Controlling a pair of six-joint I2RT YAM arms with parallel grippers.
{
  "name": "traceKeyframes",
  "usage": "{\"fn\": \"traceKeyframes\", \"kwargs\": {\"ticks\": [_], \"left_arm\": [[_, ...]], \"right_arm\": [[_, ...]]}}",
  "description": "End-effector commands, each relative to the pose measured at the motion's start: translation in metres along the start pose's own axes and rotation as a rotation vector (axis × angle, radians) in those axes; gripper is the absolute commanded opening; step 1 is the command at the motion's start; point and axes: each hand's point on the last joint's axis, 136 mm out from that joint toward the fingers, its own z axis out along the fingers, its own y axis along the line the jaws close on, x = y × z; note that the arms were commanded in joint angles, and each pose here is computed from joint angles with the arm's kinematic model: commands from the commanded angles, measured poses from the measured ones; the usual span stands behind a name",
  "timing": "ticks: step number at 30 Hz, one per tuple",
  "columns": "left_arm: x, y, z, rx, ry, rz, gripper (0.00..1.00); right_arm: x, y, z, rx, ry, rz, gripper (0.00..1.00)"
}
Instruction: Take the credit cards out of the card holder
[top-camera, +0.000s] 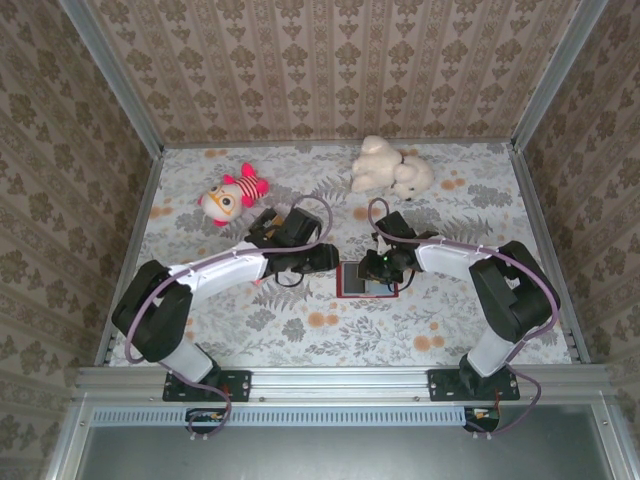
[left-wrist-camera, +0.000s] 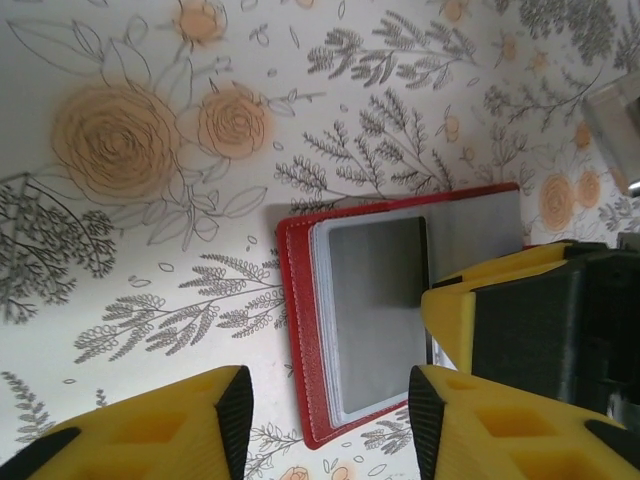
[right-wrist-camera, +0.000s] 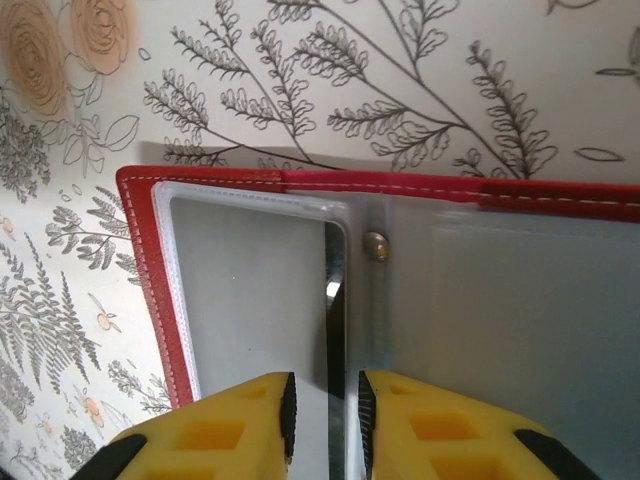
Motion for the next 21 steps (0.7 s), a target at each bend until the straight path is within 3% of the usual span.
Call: {"fn": "traceKeyframes", "kwargs": {"ticks": [1,11,21], "left_arm": [[0.007,0.0,0.01,0.016,0.007,-0.044,0.42],[0.022,-0.003,0.033,0.02,0.064,-0.045,0.2],[0.03,0.011,0.049,-0.058,0.09,-0.031,0.13]], "right_arm": [[0.007,0.008,-0.001,-0.055,0.016,0.014,0.25],[0.011,0.011,0.001,-0.068,0.019,0.024,0.21],[0.012,0.004,0.005,-0.047,0.02,0.025,0.17]]}}
